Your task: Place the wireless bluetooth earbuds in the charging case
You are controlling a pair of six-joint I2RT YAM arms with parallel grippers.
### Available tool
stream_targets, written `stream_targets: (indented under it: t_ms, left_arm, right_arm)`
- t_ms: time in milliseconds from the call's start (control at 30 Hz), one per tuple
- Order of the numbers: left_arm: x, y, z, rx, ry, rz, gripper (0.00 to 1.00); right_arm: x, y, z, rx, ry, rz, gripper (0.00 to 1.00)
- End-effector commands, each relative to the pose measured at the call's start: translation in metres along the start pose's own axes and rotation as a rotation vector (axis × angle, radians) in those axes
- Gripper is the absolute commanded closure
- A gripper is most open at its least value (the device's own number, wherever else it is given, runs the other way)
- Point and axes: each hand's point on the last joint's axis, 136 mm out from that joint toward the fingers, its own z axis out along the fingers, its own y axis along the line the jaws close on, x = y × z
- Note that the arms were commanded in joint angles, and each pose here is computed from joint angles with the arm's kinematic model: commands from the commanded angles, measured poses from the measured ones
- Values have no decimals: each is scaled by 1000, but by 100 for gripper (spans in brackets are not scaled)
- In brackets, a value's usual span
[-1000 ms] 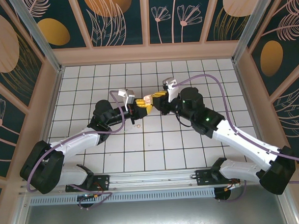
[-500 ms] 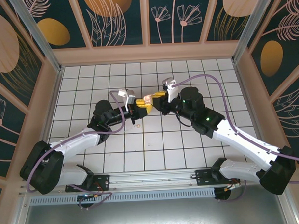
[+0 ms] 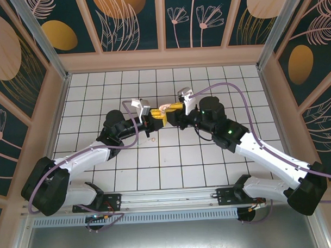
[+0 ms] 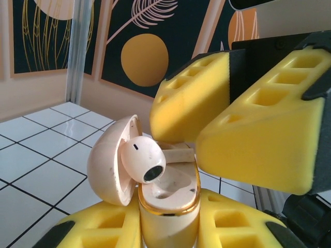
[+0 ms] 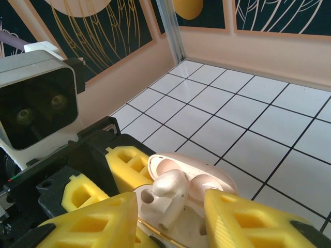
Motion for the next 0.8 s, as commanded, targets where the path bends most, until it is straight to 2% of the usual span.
stream_targets:
  t_ms: [0, 167, 400, 567, 767]
  left_arm:
    - [-34, -5, -1, -10, -84, 93, 78]
    - [-25, -2, -2, -26, -55, 113, 79]
    - [1, 6, -5, -62, 48, 210, 79]
    - [27, 12, -8, -67, 151, 288, 79]
    - [45, 20, -9, -80, 216, 306, 79]
  right_arm:
    - [-3, 8, -5, -19, 17, 13, 59]
    - [-13, 8, -12, -15, -18, 20, 59]
    - [-33, 12, -27, -67, -40, 117, 59]
    - [-25, 11, -25, -82, 75, 206, 61]
    - [6, 8, -8, -85, 261, 292, 64]
